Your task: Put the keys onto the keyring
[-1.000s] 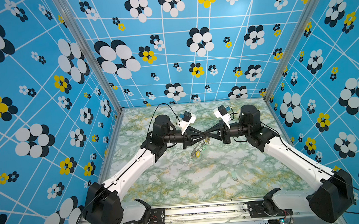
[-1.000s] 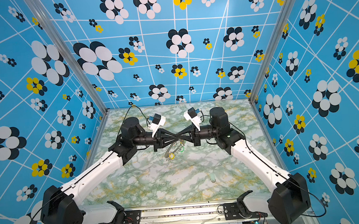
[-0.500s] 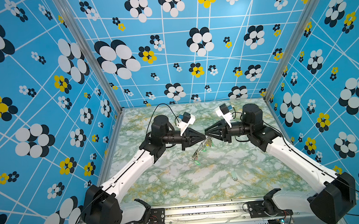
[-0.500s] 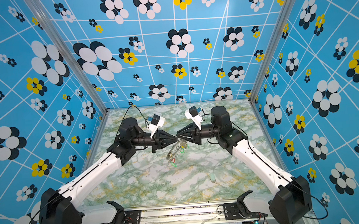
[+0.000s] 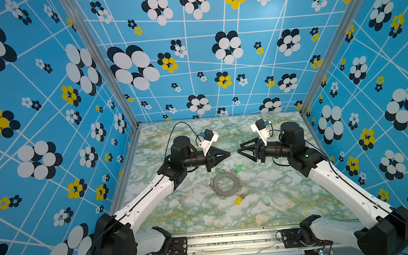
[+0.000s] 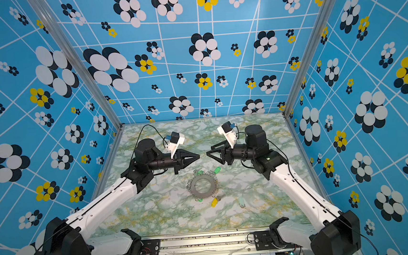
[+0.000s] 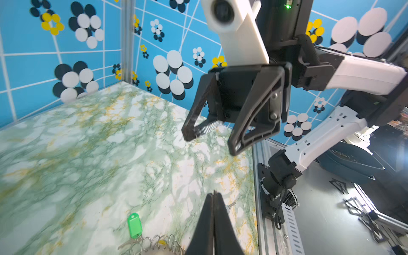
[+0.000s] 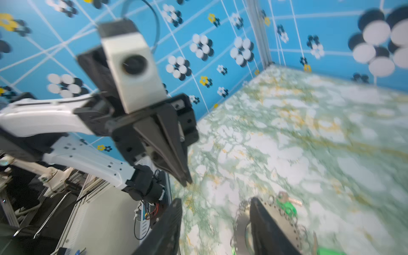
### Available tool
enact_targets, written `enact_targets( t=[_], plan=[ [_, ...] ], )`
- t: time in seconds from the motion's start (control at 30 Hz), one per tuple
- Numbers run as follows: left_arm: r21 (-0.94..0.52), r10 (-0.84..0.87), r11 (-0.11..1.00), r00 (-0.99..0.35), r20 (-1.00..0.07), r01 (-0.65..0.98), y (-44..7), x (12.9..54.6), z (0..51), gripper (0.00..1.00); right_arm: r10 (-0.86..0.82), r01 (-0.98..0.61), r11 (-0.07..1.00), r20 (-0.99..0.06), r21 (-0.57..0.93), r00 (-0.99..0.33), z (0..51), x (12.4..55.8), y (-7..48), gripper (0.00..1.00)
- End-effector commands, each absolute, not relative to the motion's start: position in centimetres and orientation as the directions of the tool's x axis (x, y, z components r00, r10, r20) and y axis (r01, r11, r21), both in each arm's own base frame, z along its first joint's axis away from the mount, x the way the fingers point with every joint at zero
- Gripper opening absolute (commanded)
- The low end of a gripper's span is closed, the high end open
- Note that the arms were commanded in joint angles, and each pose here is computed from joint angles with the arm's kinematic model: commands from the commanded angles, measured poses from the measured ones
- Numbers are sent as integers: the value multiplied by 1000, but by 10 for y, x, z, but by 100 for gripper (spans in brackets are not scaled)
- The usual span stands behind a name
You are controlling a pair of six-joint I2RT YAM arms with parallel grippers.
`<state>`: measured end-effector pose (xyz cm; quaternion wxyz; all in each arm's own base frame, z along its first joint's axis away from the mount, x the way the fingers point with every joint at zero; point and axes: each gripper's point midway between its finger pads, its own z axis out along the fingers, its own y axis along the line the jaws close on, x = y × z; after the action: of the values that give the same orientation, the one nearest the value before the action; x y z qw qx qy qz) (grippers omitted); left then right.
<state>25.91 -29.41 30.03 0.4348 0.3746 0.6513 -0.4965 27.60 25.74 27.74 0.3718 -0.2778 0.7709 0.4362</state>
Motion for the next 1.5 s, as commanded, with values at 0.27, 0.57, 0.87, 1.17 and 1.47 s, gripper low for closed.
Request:
enact_targets(
  t=[0.27, 0.57, 0.87, 1.17, 1.47],
  plan=[
    [-372, 93, 503, -477, -874, 780, -263, 278, 235, 58, -199, -366, 838, -397, 406, -896, 87, 271, 213, 55],
    [-371, 105, 505, -482, -870, 779, -260, 274, 231, 58, -285, -405, 774, -304, 486, -909, 47, 279, 225, 48],
    [-360, 106, 497, -468, -878, 789, -260, 275, 235, 59, -309, -416, 708, -279, 571, -909, 41, 273, 237, 45],
    [-368, 102, 488, -470, -877, 792, -262, 277, 235, 59, -344, -437, 720, -269, 539, -900, 30, 270, 238, 42],
    [-357, 98, 495, -459, -883, 792, -257, 274, 237, 59, -363, -474, 696, -305, 540, -880, 37, 267, 244, 27]
  ],
)
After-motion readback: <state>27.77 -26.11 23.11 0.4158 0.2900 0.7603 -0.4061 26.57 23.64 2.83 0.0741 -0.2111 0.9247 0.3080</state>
